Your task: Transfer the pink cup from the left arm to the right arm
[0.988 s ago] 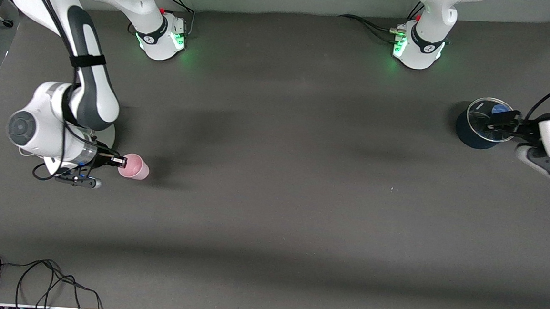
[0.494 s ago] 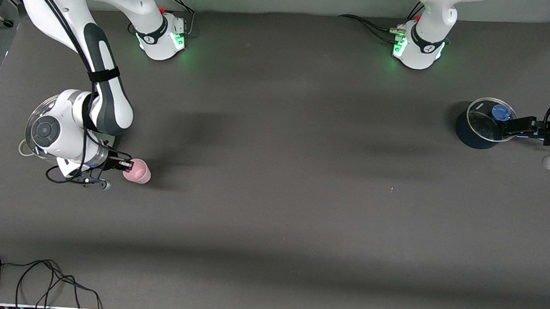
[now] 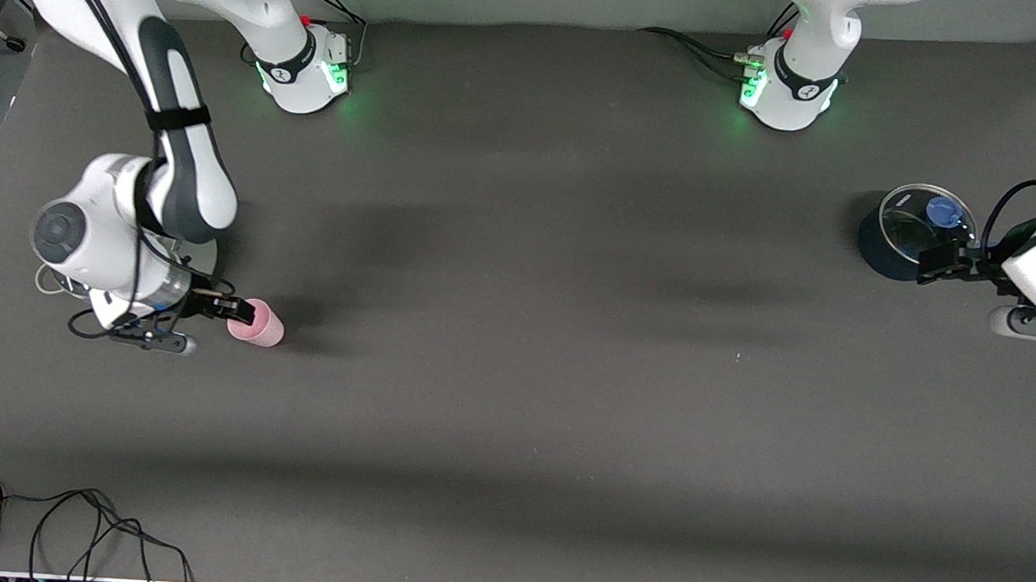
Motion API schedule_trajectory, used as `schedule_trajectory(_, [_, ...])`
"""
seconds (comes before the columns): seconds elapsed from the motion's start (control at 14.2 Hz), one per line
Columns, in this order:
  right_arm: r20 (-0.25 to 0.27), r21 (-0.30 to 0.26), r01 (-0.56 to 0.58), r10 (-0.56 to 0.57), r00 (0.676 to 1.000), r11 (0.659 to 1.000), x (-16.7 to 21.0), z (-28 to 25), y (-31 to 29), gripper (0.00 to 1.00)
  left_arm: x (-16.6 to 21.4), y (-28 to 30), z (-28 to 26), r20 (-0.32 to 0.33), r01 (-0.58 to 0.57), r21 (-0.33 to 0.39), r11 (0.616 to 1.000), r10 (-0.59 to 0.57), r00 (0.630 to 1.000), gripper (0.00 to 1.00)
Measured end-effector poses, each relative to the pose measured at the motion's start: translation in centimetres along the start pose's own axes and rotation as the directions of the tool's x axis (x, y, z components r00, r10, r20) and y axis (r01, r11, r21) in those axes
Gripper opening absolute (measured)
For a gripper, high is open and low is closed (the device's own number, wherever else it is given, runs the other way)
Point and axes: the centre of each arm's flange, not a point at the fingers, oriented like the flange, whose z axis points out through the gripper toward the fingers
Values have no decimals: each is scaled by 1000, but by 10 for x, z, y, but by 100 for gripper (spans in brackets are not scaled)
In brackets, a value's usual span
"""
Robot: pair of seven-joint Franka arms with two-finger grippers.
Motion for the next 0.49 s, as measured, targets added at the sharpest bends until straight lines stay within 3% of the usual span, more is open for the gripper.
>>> schedule_trajectory(0.07, [0,17,-2,2,1000,1000,1,-20,1,99,0,0,2,-9,2,2,1000,-1,1000,100])
schedule_trajectory(0.35, [-22,6,27,-27,999,1000,5,-100,17,100,-2,0,2,-20,2,3,1000,-2,1000,100])
schedule_trajectory(0.49, [-9,4,36,-36,999,999,4,-137,21,100,-4,9,-3,-29,-9,-6,1000,9,1000,100])
